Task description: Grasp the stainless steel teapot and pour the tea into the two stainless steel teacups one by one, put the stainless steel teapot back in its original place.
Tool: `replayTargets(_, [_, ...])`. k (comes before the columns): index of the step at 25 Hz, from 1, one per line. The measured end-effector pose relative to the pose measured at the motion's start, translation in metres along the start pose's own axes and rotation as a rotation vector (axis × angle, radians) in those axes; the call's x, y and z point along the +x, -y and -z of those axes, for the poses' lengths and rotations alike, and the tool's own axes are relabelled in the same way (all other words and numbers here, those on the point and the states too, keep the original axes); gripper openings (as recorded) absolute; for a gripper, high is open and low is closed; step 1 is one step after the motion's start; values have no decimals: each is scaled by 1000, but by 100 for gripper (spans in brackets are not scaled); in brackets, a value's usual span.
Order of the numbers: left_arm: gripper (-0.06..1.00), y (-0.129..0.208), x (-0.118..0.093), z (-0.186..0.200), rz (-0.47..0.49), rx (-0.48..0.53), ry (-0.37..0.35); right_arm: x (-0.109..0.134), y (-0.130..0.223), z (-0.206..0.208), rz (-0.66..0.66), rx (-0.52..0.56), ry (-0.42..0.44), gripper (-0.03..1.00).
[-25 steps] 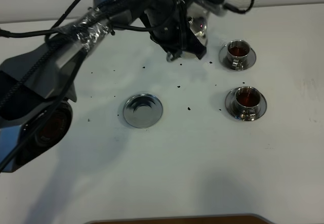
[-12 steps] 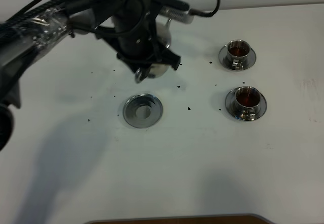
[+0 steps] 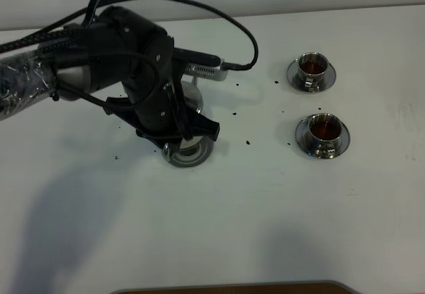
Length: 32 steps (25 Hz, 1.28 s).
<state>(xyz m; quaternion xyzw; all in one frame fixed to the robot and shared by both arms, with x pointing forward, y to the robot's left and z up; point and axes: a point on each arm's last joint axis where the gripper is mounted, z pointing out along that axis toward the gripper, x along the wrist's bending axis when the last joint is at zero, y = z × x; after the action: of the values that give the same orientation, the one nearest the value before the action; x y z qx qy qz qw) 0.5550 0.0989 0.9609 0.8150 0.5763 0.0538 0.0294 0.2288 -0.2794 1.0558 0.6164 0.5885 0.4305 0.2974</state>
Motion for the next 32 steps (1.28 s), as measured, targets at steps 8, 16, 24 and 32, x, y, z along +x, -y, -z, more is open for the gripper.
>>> replayTargets(8, [24, 9, -1, -25, 23, -67, 32, 0, 0, 0, 0, -1, 0, 48])
replayTargets(16, [24, 14, -1, -31, 34, -67, 35, 0, 0, 0, 0, -1, 0, 48])
replayTargets(24, [24, 15, -1, -37, 32, -95, 46, 0, 0, 0, 0, -1, 0, 48])
replayTargets(32, [24, 17, -1, -41, 31, -111, 53, 0, 0, 0, 0, -1, 0, 48])
